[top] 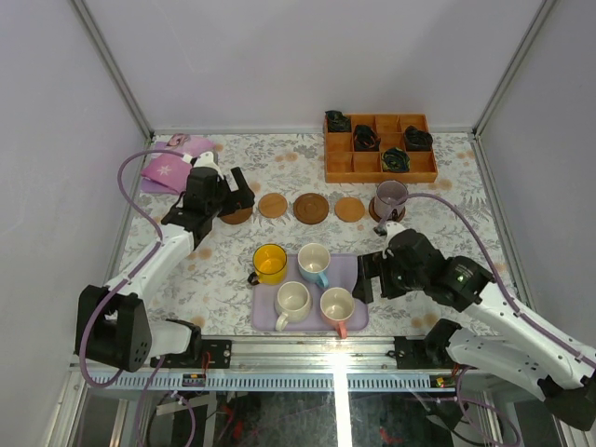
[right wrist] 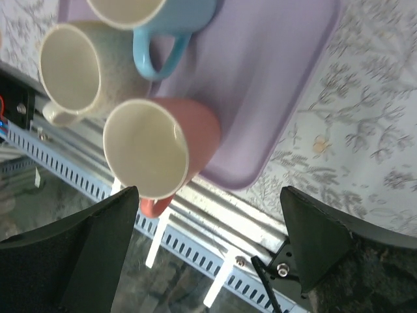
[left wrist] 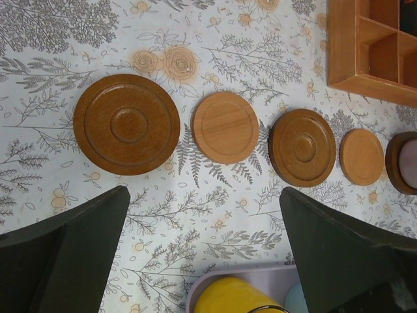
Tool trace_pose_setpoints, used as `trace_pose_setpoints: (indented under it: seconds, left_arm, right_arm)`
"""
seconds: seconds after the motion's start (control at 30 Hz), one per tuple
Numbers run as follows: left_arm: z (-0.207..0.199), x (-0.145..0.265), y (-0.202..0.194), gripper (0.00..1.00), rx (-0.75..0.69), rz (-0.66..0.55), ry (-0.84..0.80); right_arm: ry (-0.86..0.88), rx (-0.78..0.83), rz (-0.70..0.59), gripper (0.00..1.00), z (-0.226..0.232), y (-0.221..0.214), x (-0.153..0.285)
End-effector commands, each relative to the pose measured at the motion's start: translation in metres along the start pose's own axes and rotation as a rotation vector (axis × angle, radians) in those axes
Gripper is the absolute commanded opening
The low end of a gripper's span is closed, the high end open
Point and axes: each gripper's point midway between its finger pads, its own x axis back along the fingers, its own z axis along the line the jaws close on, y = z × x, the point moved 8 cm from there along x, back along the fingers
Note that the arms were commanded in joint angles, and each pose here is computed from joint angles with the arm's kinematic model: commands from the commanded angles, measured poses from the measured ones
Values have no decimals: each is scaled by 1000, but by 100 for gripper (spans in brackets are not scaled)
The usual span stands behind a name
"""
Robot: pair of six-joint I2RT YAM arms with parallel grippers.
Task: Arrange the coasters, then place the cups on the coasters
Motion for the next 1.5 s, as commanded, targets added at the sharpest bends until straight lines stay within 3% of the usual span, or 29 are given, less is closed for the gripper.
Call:
trace_pose_setpoints:
  seconds: [0.0, 0.37, 0.63, 0.87, 1.03, 1.23, 1.47]
  left_arm:
    - [-2, 6, -3, 100, 9, 2, -29]
    - [-2, 2, -7, 100, 16, 27, -23]
    - [-1, -1, -7, 100, 6, 38, -8]
    - [1, -4, -11, 100, -1, 52, -4]
    - [3, -7, -16, 100, -6, 65, -11]
    - [5, -10, -26, 100, 3, 86, -25]
    - [4, -11, -27, 100, 0, 94, -28]
  right_arm:
    - [49, -29, 78, 98, 11, -23, 1]
    - [128, 191, 261, 99, 38, -51, -9]
    - [127, 250, 321, 99, 47, -59, -26]
    - [64, 243, 322, 98, 49, -70, -45]
    - [-31, 265, 338, 88, 48, -86, -58]
    - [-132, 254, 283, 84, 48, -101, -64]
    - [-126, 208, 202, 77, 51, -99, -65]
